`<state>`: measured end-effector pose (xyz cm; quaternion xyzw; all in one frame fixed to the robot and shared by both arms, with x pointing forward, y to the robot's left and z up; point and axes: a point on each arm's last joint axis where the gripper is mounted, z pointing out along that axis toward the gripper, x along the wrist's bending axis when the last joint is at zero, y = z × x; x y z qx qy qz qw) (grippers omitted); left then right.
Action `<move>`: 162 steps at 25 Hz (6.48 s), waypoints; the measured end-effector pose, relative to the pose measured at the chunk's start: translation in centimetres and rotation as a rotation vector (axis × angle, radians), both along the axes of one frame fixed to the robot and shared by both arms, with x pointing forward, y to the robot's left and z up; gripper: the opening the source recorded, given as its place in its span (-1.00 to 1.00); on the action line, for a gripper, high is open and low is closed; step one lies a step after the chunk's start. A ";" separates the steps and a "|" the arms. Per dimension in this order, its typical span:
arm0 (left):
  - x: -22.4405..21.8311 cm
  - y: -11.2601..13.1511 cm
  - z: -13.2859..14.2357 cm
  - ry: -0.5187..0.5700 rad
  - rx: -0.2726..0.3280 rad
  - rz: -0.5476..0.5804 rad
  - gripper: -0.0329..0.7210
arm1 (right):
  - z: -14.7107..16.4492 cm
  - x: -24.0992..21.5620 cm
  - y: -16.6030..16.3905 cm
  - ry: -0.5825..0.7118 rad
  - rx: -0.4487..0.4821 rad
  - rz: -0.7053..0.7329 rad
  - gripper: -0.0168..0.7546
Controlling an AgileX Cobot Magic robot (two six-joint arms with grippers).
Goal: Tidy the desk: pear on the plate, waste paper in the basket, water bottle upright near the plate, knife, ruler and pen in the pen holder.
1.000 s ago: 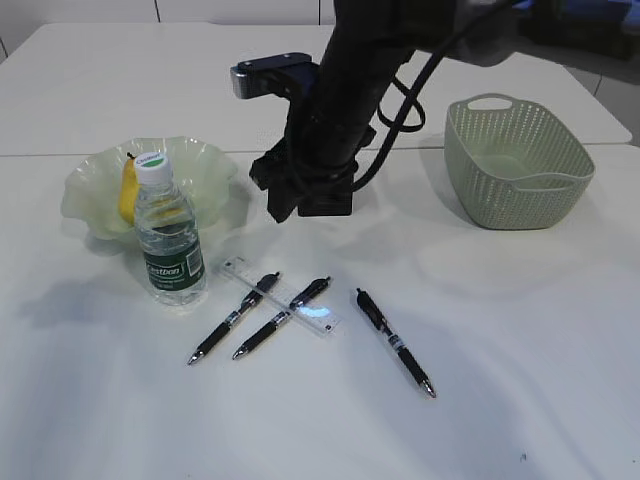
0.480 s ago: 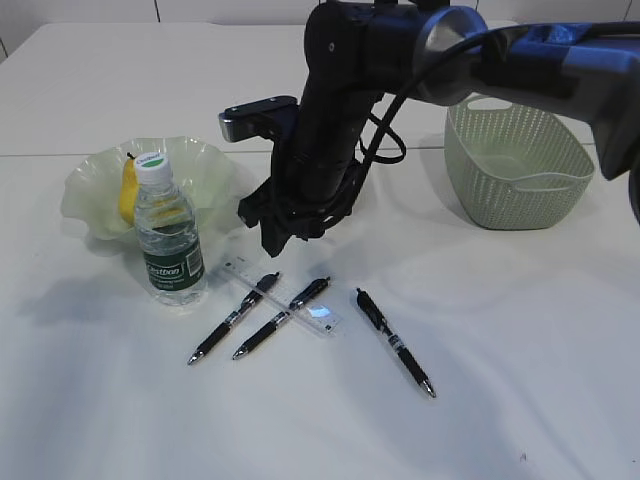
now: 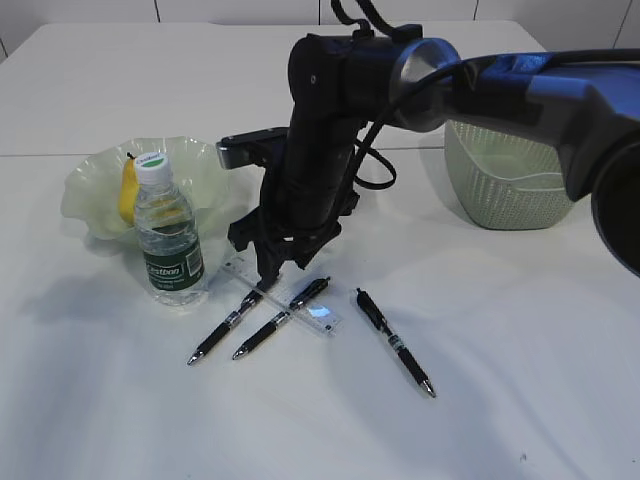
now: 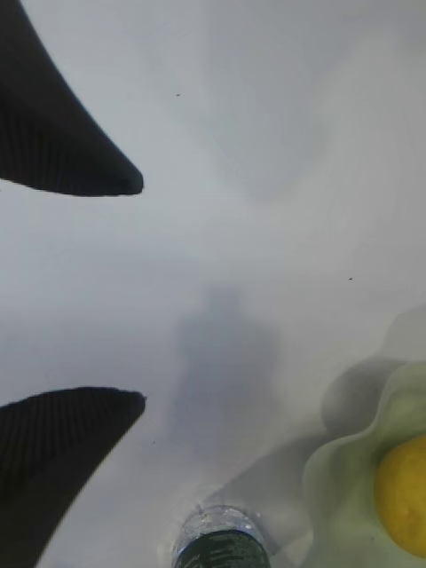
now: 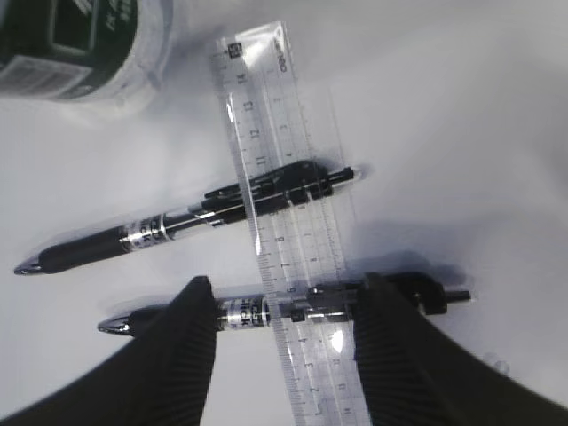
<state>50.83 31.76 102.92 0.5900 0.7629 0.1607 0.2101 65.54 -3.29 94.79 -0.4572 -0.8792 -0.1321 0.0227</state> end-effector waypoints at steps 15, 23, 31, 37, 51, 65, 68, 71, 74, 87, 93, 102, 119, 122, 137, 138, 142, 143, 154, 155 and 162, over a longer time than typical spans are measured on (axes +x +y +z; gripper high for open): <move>0.0 0.0 0.0 -0.002 0.000 0.000 0.35 | -1.3 -0.1 0.0 0.026 -0.038 0.006 0.03; 0.0 0.0 0.0 -0.002 0.000 0.000 0.35 | -1.2 0.2 0.1 -0.005 -0.023 -0.002 0.15; 0.0 0.0 0.0 -0.002 0.000 0.000 0.35 | -1.2 0.2 0.6 -0.026 -0.016 0.008 0.16; 0.0 0.0 0.0 -0.002 0.000 0.000 0.35 | -1.2 0.2 0.6 -0.046 -0.030 0.032 0.16; 0.0 0.0 0.0 -0.002 0.000 0.000 0.35 | -2.2 0.3 0.8 -0.043 -0.023 0.066 0.16; 0.0 0.0 0.0 -0.006 0.001 0.000 0.35 | -4.5 0.4 0.8 -0.002 -0.044 0.069 0.16; 0.0 0.0 0.0 -0.006 0.001 0.000 0.35 | -4.7 0.4 0.8 0.003 -0.047 0.069 0.16; 0.0 0.0 0.0 -0.006 0.001 0.000 0.35 | -4.9 0.4 0.8 0.005 -0.048 0.069 0.16; 0.0 0.0 0.0 -0.006 0.001 0.000 0.35 | -4.8 0.4 0.8 0.004 -0.047 0.069 0.16; 0.1 0.0 0.0 -0.007 0.001 0.000 0.35 | -4.9 0.4 0.8 0.008 -0.049 0.069 -0.23; 0.1 0.0 0.0 -0.007 0.001 0.000 0.35 | -4.9 0.3 0.8 0.013 -0.052 0.070 -0.24; 0.1 0.0 0.0 -0.007 0.001 0.000 0.35 | -4.7 0.4 0.8 0.012 -0.053 0.073 -0.24; 0.1 0.0 0.0 -0.007 0.001 0.000 0.35 | -2.4 0.7 0.5 0.011 -0.111 0.054 -0.24; 0.1 0.0 0.0 -0.007 0.001 0.000 0.35 | -1.4 0.7 0.4 -0.007 -0.104 0.044 -0.24; 0.1 0.0 0.0 -0.007 0.001 0.000 0.35 | 4.3 -0.1 -0.5 -0.092 -0.063 0.015 -0.24; 0.1 0.0 0.0 -0.007 0.001 0.000 0.35 | 4.4 -0.2 -0.8 -0.088 -0.065 0.009 -0.24; 0.1 0.0 0.0 -0.007 0.000 0.001 0.35 | 5.3 -0.7 -3.3 -0.063 -0.076 -0.033 -0.24; 0.0 0.0 0.0 -0.006 0.000 0.000 0.35 | 5.6 -0.8 -4.1 -0.060 -0.078 -0.045 -0.24; 0.0 0.0 0.0 -0.006 -0.001 0.001 0.35 | 11.2 -5.2 -12.3 -0.096 -0.082 -0.172 -0.24; 0.0 0.0 0.0 -0.006 -0.001 0.001 0.35 | 11.4 -5.7 -12.9 -0.103 -0.082 -0.181 -0.24; 0.0 0.0 0.0 -0.006 -0.001 0.001 0.35 | 11.9 -9.2 -15.3 -0.213 -0.071 -0.198 -0.24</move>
